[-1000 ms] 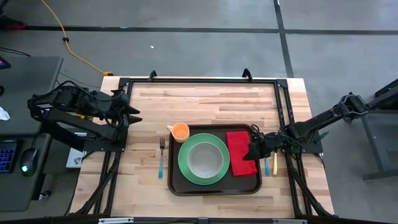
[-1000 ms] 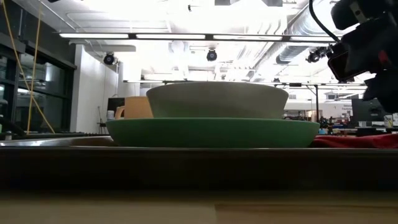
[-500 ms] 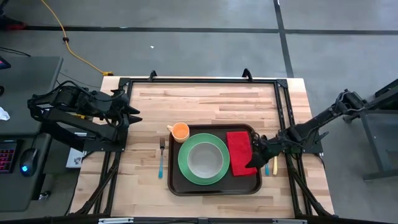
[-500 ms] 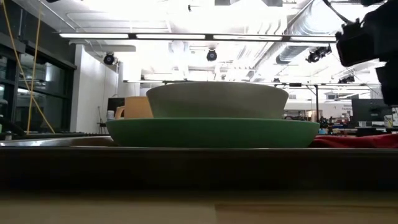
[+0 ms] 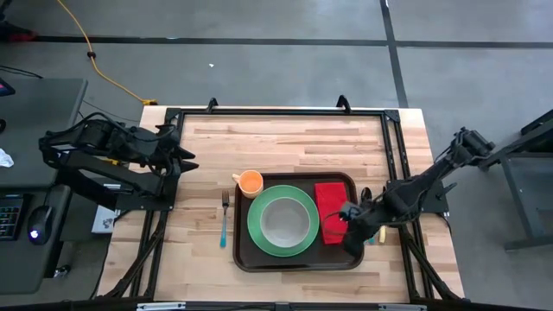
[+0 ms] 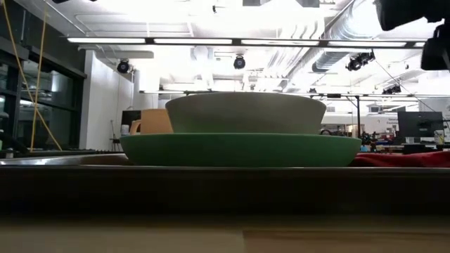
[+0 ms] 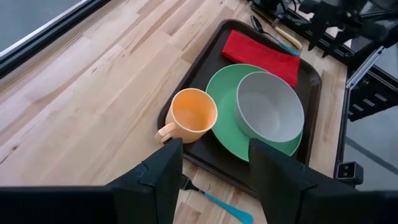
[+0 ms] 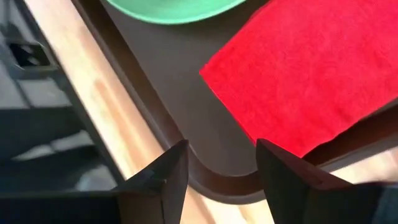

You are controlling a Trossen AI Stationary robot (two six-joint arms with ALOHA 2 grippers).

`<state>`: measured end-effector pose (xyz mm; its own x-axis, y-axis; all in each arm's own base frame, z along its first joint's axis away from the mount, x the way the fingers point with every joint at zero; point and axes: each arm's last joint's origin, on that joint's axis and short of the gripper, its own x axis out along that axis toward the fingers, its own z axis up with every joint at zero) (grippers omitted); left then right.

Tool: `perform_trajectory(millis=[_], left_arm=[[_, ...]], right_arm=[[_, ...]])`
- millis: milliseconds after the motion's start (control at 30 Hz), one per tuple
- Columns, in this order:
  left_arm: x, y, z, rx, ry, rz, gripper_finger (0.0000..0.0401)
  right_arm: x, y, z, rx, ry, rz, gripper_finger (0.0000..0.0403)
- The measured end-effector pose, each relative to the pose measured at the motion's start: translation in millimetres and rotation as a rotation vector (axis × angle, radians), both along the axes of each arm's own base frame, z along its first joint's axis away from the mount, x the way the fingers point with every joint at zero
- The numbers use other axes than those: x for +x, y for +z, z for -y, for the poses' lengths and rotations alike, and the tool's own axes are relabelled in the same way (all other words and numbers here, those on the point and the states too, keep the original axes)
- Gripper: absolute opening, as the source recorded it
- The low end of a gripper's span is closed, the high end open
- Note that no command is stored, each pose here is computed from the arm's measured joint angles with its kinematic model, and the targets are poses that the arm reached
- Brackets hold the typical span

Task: Set up tray
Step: Put the red table napkin beside the plate on the brown serving tray

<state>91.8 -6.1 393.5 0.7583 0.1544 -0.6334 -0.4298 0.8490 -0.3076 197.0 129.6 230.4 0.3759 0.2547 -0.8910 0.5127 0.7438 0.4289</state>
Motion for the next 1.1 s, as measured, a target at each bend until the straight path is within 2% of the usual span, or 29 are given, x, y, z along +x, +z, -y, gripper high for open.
perform_trajectory(millis=[333, 567, 900, 1100], left_arm=[[5, -1, 1, -0.006, -0.010, -0.017, 0.0211], [8, -2, 2, -0.017, -0.023, -0.031, 0.0211], [10, -3, 3, -0.021, -0.030, -0.038, 0.0211], [10, -3, 3, -0.021, -0.031, -0.038, 0.0211]], right_arm=[[39, -29, -27, -0.188, 0.253, -0.109, 0.0165], [43, -59, -35, -0.273, 0.394, -0.198, 0.0165], [39, -64, -42, -0.352, 0.458, -0.176, 0.0165], [43, -68, -45, -0.340, 0.493, -0.151, 0.0165]])
